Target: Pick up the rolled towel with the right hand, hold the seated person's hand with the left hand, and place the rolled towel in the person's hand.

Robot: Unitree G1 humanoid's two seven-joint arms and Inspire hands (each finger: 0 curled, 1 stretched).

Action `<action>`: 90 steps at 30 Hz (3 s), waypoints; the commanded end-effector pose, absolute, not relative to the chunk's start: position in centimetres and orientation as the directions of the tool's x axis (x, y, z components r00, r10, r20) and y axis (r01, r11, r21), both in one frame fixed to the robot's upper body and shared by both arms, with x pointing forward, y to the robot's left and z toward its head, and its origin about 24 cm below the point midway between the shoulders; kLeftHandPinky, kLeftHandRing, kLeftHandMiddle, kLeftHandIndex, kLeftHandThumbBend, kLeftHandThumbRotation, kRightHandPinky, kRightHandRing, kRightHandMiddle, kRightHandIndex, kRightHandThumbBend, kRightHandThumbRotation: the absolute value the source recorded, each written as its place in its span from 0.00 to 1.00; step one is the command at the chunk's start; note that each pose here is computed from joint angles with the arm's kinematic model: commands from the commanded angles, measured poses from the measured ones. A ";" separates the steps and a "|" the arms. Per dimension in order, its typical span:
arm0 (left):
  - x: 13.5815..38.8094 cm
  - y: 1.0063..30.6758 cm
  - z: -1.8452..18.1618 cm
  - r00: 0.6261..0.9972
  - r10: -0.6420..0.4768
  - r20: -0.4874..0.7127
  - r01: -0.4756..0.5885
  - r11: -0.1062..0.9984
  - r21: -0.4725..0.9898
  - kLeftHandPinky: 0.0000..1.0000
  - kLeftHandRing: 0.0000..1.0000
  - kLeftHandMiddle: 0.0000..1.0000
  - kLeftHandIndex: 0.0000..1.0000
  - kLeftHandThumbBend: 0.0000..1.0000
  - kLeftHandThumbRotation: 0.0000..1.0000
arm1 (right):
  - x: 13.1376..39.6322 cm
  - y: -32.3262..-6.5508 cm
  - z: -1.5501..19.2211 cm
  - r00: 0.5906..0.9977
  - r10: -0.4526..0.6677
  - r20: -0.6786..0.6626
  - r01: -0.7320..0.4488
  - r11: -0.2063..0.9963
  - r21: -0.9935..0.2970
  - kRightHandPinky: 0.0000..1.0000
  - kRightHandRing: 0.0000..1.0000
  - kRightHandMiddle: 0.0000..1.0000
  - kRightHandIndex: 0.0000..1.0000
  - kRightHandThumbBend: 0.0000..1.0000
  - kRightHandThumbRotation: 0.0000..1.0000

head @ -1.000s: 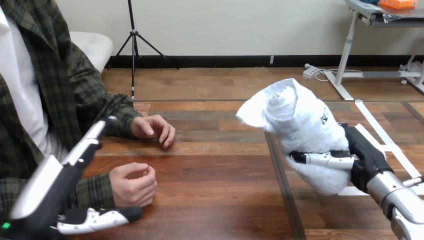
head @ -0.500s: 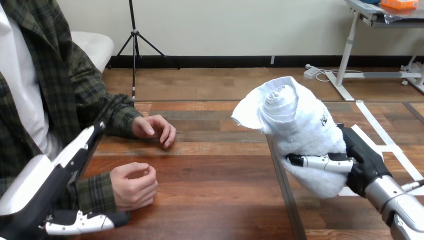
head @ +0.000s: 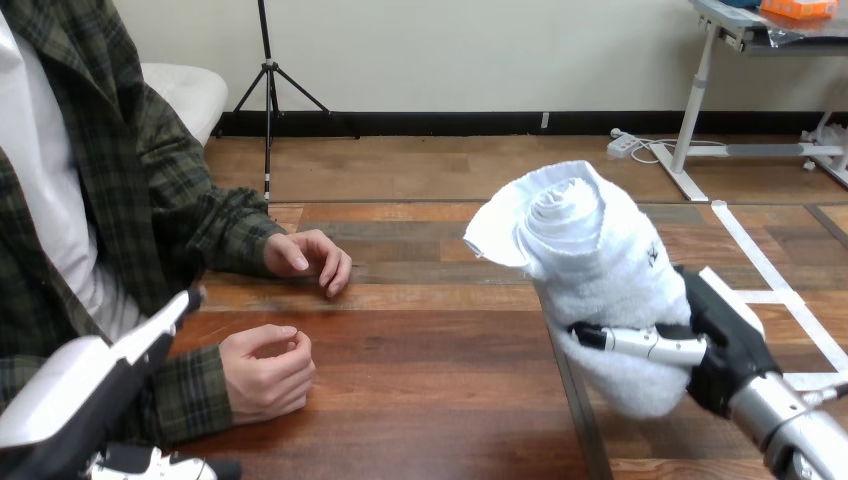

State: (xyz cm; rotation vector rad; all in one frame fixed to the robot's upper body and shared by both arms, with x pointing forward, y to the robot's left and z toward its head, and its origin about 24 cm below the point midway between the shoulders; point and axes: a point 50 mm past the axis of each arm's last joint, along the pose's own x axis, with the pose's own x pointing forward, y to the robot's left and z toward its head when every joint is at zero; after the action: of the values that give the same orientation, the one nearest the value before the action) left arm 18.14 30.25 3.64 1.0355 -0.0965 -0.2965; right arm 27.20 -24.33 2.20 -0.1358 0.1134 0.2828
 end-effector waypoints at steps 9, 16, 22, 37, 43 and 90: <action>21.9 31.6 5.0 0.958 -0.284 -0.043 0.136 0.316 0.939 0.75 0.84 0.90 0.92 1.00 0.43 | 27.5 -22.2 10.4 0.924 0.324 0.202 -0.315 0.946 -0.079 0.03 0.08 0.13 0.17 0.69 0.00; 22.5 31.9 4.5 0.958 -0.274 -0.082 0.155 0.257 0.954 0.72 0.81 0.87 0.89 1.00 0.46 | 27.0 -22.0 11.2 0.921 0.319 0.223 -0.309 0.948 -0.079 0.03 0.07 0.12 0.16 0.64 0.00; 23.0 31.9 4.2 0.956 -0.272 -0.110 0.166 0.193 0.967 0.70 0.78 0.83 0.85 1.00 0.45 | 26.6 -21.8 11.9 0.917 0.315 0.243 -0.306 0.949 -0.074 0.03 0.06 0.11 0.14 0.56 0.00; 23.7 31.9 3.6 0.965 -0.244 -0.099 0.129 0.110 0.986 0.60 0.67 0.71 0.73 1.00 0.18 | 25.7 -21.2 13.4 0.904 0.329 0.274 -0.332 0.943 -0.037 0.00 0.03 0.07 0.10 0.42 0.00; 23.8 31.9 3.5 0.965 -0.245 -0.095 0.119 0.087 0.989 0.58 0.64 0.68 0.70 1.00 0.12 | 25.3 -20.9 14.0 0.900 0.333 0.281 -0.330 0.942 -0.059 0.00 0.03 0.07 0.10 0.42 0.00; 24.3 32.4 2.9 0.968 -0.237 0.086 -0.052 0.147 0.988 0.37 0.39 0.44 0.47 0.99 0.00 | 23.4 -21.2 16.6 0.874 0.349 0.339 -0.332 0.937 -0.107 0.00 0.01 0.05 0.06 0.37 0.00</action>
State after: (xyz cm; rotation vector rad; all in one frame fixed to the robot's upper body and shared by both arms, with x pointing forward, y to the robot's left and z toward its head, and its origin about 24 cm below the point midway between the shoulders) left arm 23.05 31.82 1.05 1.4098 -0.1803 -0.1932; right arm 23.14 -21.29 14.56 -0.0051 -0.2708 0.3486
